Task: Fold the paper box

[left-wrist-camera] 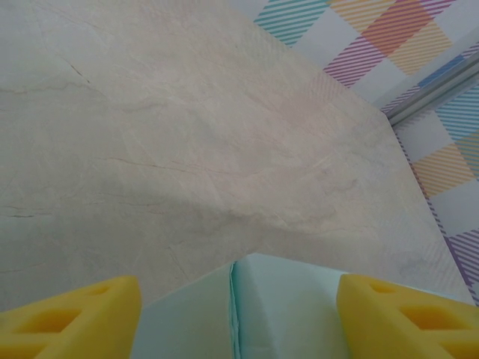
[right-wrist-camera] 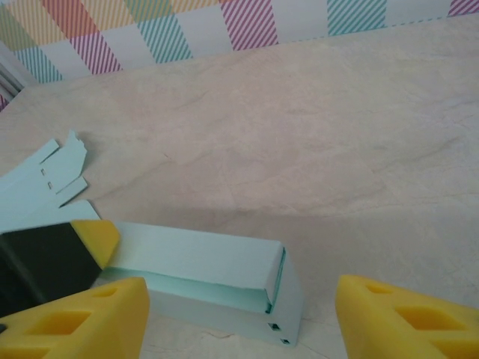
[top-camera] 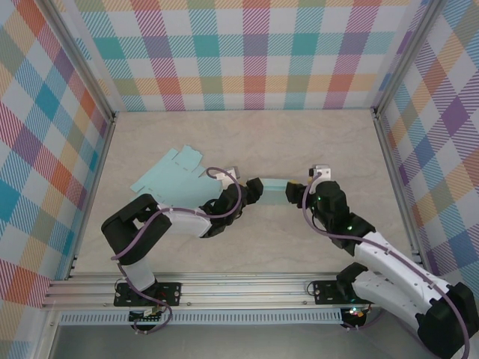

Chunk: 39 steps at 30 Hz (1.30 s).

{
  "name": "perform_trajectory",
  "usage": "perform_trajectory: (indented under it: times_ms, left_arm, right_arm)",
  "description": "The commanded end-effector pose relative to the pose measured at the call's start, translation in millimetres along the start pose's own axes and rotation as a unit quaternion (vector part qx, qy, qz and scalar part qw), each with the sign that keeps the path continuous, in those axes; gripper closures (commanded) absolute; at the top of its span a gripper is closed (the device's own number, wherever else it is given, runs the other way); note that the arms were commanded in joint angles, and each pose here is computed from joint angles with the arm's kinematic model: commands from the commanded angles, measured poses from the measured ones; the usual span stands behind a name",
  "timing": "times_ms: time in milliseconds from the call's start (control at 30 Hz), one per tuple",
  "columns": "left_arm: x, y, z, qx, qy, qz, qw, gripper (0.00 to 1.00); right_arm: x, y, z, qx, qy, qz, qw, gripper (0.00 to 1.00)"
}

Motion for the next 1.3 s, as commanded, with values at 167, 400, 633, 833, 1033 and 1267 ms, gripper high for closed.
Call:
perform_trajectory:
  times_ms: [167, 400, 633, 833, 1033, 1267]
  left_arm:
    - [4, -46, 53, -0.077, 0.103, 0.073, 0.989, 0.35]
    - [2, -53, 57, -0.075, 0.107, 0.078, 0.988, 0.39]
    - [2, -56, 61, -0.072, 0.114, 0.081, 0.988, 0.48]
    - [2, -58, 63, -0.072, 0.119, 0.083, 0.987, 0.58]
    - [2, -60, 65, -0.070, 0.123, 0.085, 0.986, 0.67]
    - [5, -62, 71, -0.065, 0.133, 0.086, 0.985, 0.82]
  right_arm:
    - [-19, 11, 4, -0.074, -0.026, 0.108, 0.991, 0.30]
    - [-52, -1, -3, -0.116, -0.010, 0.187, 0.975, 0.31]
    - [-66, -20, -21, -0.164, -0.003, 0.213, 0.963, 0.36]
    - [-72, -39, -38, -0.195, 0.002, 0.223, 0.955, 0.48]
    - [-77, -59, -49, -0.217, 0.004, 0.236, 0.947, 0.62]
    - [-74, -77, -57, -0.240, 0.006, 0.238, 0.941, 0.80]
Point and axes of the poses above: each hand's point on the last joint's axis, 136 mm out from that joint toward the fingers, its own x axis back along the fingers, its own z axis along the line the jaws close on, y = z × x, the point moved 7 cm from there along x, back along the fingers, and after that the axes turned 1 degree about -x, right-handed, at the moved point
